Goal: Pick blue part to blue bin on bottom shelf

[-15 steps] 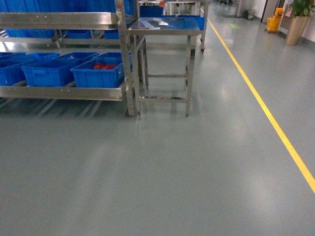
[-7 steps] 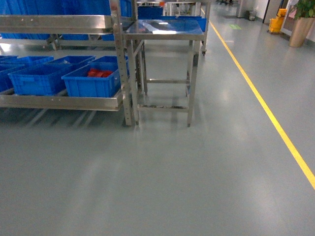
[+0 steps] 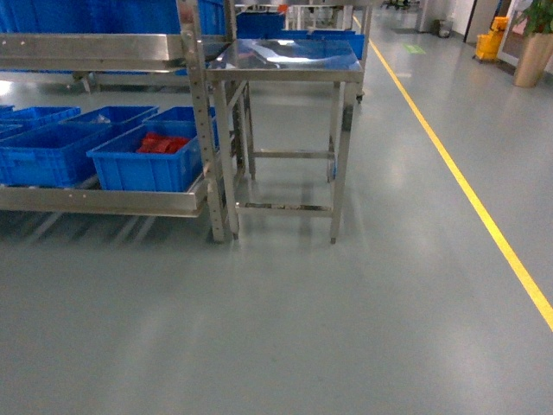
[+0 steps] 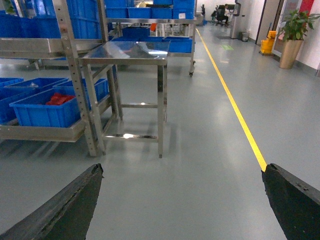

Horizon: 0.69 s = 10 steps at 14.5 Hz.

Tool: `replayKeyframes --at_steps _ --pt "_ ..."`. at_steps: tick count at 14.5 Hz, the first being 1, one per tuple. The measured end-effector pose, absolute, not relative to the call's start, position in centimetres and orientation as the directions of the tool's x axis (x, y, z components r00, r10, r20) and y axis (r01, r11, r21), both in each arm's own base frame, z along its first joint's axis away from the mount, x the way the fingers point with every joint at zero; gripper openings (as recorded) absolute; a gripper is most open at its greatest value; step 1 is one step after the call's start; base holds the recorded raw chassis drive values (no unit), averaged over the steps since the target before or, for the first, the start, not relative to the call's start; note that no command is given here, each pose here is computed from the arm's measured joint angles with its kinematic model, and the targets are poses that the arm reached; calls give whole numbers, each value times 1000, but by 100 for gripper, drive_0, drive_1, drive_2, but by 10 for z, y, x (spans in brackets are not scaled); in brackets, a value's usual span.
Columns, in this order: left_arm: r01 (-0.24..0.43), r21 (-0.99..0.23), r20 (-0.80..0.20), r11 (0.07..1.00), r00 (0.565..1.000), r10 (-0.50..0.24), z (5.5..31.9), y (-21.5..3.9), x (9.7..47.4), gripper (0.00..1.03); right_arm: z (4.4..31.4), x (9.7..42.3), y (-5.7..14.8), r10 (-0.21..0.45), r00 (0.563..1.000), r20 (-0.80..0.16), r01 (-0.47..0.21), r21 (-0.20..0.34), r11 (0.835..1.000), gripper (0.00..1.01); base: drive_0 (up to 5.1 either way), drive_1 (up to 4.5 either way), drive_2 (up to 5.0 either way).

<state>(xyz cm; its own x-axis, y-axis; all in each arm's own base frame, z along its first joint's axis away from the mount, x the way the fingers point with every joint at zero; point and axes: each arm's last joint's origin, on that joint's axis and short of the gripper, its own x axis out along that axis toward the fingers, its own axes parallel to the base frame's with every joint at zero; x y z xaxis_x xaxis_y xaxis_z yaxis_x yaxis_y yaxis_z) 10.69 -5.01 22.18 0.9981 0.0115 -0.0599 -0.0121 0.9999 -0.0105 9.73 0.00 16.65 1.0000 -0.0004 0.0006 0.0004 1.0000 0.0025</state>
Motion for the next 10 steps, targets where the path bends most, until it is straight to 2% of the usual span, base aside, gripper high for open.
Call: replayKeyframes --at_steps 10 --pt "-12 -11 -59 1000 998 11 222 -50 107 43 166 97 0 0 1000 0 0 2 1000 98 10 441 -420"
